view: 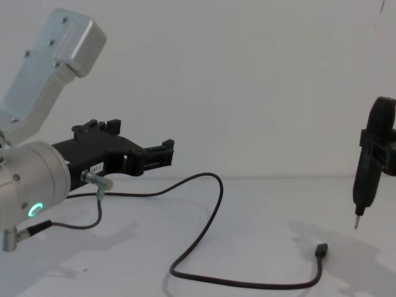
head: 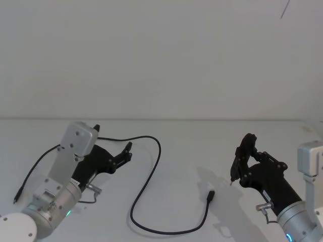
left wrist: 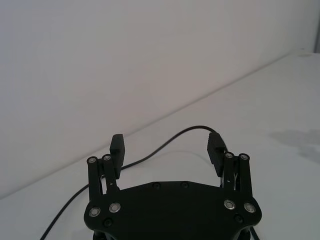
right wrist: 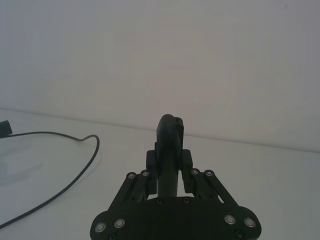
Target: Pick up the data cable with the one hand.
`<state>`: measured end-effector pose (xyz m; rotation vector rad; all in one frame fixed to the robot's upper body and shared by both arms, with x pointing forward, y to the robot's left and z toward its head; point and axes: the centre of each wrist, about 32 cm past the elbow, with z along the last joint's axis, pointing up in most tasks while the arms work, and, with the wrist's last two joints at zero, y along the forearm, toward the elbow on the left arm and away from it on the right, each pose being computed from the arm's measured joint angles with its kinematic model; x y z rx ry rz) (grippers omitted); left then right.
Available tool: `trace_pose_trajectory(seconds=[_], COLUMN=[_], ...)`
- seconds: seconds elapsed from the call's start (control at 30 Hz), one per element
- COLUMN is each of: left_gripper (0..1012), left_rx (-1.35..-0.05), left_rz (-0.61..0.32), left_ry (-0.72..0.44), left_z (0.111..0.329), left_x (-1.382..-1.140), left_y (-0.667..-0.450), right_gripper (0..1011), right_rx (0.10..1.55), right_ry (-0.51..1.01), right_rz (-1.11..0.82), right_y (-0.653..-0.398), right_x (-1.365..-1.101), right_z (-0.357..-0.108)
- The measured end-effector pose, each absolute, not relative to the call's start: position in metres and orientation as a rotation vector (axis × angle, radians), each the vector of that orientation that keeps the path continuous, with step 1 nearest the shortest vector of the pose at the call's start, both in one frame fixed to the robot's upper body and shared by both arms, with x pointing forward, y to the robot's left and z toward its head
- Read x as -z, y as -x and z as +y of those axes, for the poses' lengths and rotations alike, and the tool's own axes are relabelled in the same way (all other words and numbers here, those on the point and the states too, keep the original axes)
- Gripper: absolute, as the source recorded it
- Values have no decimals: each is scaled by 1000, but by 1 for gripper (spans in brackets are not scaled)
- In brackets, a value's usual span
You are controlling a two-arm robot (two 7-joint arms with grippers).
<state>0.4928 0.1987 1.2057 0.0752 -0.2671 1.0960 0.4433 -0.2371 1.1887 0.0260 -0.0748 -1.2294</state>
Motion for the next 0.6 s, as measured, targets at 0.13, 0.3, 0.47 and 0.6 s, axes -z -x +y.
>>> trace_pose_trajectory(seconds=[0.13,0.3,0.47,0.6], left_gripper=[1001,1001,1001,1001], left_rx=[-1061,-1008,-940,-883], left_rz=[-265,-256,-233,-215], left_ry=[-93,-126,-182,-233], left_z=[200,203,210,217], left_x=[-1208,-1214,-1222,-1230], left_y=[-492,-489,-481,-474], right_gripper=[279,279,279,279], right_rx=[1229,1230,1230,1230], right_ry=[-26,-26,-26,-26], right_rz=[-75,-75,-75,-75], right_y=[-443,-443,-443,-443], right_x=[-1189,-1189,-1189,-1189], right_z=[-237,-237,-237,-237])
